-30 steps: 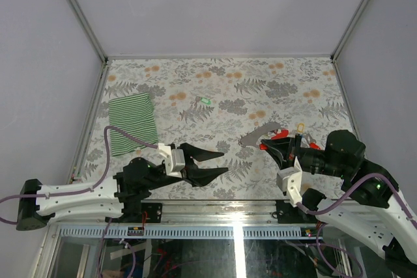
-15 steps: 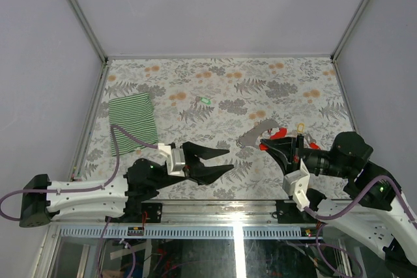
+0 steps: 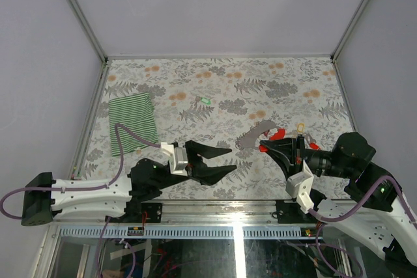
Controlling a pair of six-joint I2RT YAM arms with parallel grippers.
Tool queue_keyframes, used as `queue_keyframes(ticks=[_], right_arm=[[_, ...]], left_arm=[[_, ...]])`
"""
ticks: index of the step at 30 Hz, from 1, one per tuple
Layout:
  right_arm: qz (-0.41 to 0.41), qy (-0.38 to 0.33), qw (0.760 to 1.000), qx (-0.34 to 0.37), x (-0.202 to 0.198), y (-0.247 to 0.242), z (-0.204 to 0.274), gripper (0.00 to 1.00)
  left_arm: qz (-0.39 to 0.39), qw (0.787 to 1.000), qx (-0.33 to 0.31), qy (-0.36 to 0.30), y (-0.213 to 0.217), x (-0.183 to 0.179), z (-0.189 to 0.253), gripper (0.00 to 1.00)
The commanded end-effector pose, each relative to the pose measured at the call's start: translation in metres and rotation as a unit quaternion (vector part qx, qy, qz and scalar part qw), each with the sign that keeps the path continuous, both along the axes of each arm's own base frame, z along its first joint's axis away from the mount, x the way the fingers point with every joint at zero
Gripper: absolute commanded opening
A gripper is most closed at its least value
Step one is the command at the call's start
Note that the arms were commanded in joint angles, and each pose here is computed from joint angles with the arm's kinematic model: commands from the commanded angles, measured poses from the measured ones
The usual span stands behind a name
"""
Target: Put the keys on the keyring
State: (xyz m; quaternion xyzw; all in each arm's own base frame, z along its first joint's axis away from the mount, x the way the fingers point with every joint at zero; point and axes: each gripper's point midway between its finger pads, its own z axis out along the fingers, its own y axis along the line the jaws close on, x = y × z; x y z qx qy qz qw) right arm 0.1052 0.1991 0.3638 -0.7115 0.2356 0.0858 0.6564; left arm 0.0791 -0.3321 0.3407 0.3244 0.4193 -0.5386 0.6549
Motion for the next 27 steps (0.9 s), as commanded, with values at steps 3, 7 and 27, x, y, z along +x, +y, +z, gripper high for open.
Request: queue_keyframes(ticks=[3,7,27], right_arm=[[0.022,-0.030,0.998,0.042,-0.008,0.003,0.027,0.00],[0.024,-0.027,0.999,0.040,-0.009,0.003,0.025,0.00],[0.028,-0.017,0.999,0.034,-0.011,0.003,0.020,0.00]], left_arm=[[0.011,0.998,-0.067,0.005,0.009,0.004,0.038,0.50],[0.009,0.997,-0.073,0.006,0.009,0.004,0.040,0.50],[-0.001,0.997,-0.083,0.005,0.001,0.002,0.049,0.51]])
